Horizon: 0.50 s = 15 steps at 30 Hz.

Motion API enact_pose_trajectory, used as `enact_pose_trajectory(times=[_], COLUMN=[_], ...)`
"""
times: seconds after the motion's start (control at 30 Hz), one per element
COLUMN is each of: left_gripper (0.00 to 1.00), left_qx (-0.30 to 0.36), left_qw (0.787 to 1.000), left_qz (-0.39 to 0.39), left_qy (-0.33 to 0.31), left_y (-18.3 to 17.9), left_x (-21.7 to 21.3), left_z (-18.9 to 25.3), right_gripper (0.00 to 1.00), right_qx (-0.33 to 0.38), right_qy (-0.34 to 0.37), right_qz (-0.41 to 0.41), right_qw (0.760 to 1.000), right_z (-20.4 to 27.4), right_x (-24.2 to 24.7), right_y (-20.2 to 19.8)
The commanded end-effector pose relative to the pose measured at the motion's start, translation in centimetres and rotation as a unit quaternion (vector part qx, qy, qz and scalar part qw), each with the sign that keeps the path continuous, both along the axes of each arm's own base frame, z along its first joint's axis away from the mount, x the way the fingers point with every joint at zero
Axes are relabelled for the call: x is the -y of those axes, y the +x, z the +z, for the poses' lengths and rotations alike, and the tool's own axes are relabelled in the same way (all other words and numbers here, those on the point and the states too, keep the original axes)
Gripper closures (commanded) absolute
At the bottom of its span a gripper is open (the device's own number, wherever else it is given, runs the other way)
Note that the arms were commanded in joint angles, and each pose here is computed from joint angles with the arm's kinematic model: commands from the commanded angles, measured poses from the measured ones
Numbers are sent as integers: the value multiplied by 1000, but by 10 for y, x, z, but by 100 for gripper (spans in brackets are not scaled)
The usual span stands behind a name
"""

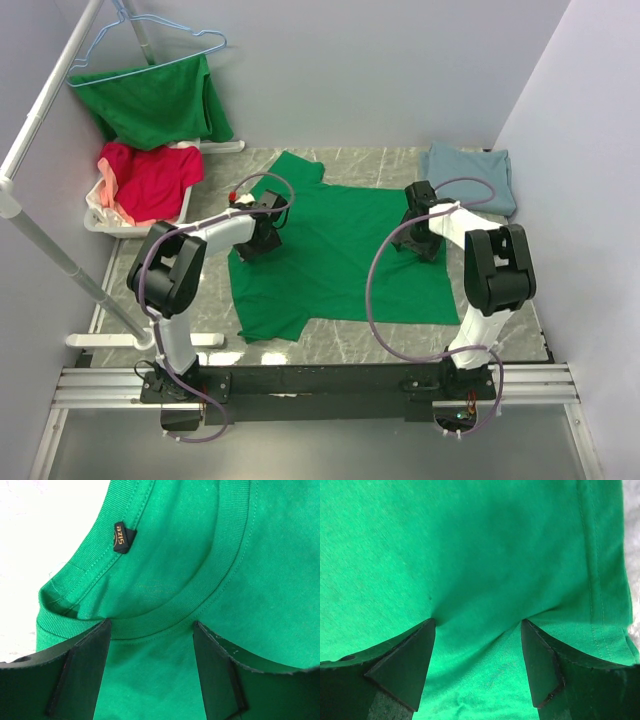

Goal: Fold and stack the t-shirts
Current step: Flatten the tshirt out

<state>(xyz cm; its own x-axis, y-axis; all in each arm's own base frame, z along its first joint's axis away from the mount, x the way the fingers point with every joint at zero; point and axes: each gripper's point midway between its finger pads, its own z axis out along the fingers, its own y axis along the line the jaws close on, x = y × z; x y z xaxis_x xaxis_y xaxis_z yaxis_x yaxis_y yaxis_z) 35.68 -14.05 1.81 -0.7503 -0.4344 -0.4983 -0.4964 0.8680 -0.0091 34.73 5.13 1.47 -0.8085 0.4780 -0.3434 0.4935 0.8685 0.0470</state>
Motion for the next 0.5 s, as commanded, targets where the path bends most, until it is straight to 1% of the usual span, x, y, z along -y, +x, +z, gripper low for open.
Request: enact_pose_trajectory(times=[0.0,0.1,0.27,0.47], left_gripper=[28,28,28,28], left_qx=[-72,-70,-57,-51], left_qw=[996,996,996,995], left_qz=[28,41,62,77], left_qy=[48,45,42,39], left_y=[-36,-41,-45,-53], left_x=[-37,-47,-65,-75], left_z=[-30,-25,-11,-4], right_gripper=[25,24,26,26], right_qx=[-2,0,-1,-9], right_qy=[6,8,21,25], right_qz=[13,17,23,32], right_qw=[1000,1000,1000,999], right_z=[-1,3,4,-1], right_x=[-7,-8,-14,-19], right_y=[12,16,11,-12])
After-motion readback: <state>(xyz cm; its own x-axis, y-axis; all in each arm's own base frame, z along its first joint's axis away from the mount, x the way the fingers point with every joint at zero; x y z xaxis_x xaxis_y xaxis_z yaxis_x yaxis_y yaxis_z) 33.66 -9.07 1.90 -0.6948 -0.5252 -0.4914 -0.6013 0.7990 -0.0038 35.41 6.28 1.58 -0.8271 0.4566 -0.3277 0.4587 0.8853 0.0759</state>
